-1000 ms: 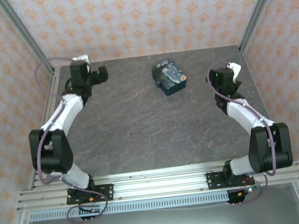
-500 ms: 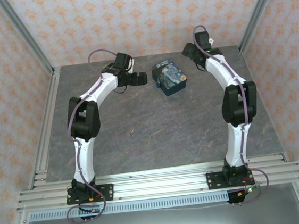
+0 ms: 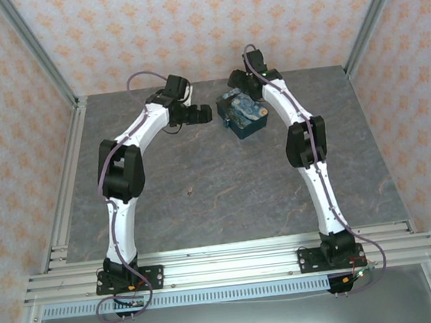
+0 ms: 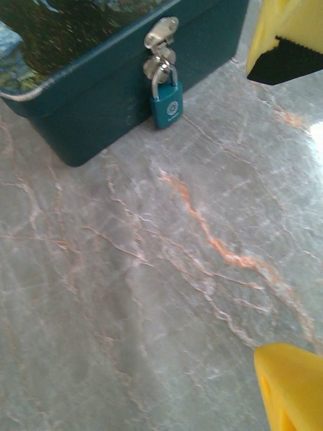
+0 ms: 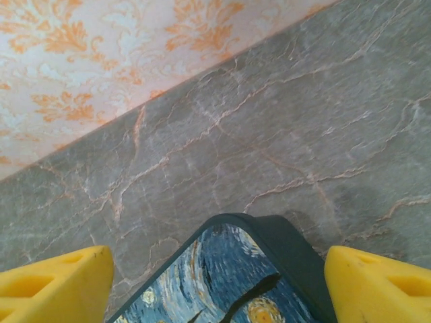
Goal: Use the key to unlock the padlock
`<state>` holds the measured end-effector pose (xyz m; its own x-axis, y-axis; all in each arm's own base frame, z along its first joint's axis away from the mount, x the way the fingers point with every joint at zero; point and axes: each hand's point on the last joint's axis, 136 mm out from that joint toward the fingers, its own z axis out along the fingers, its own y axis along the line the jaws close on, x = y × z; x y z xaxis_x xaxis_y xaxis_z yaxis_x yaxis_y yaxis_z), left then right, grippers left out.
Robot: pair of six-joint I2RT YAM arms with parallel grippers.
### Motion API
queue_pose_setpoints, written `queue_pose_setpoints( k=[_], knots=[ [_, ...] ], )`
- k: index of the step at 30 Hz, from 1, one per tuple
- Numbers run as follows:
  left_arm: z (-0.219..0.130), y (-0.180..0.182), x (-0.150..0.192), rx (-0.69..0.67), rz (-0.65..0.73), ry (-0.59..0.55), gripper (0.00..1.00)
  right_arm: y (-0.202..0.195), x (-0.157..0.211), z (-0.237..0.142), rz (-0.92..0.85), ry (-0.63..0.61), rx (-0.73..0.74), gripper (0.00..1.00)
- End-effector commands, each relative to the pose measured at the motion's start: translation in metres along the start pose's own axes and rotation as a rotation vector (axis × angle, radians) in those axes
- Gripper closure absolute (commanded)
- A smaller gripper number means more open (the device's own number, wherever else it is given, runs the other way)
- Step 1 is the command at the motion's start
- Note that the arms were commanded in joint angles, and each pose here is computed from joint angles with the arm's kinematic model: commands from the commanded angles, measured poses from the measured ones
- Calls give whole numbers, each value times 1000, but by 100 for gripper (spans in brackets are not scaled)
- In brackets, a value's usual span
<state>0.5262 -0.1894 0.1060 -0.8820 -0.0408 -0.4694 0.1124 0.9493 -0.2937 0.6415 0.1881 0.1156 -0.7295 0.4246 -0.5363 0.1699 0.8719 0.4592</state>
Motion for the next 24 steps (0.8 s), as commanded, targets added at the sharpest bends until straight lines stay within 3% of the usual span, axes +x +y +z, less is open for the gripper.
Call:
queue_pose_setpoints(
  k=[1, 16, 20, 24],
  knots=[
    [-39, -5, 2, 1, 34, -17, 0, 10, 18, 1, -64, 73, -40, 19],
    [-74, 21, 44, -71, -17, -31, 0, 90, 149, -17, -494, 377, -269, 28],
    [-77, 36, 58, -84, -76, -24, 1, 108, 157, -37, -545, 369, -277, 27],
    [-76, 46, 66, -69, -129, -28, 3, 115, 132, -67, -507, 300, -220, 24]
  ],
)
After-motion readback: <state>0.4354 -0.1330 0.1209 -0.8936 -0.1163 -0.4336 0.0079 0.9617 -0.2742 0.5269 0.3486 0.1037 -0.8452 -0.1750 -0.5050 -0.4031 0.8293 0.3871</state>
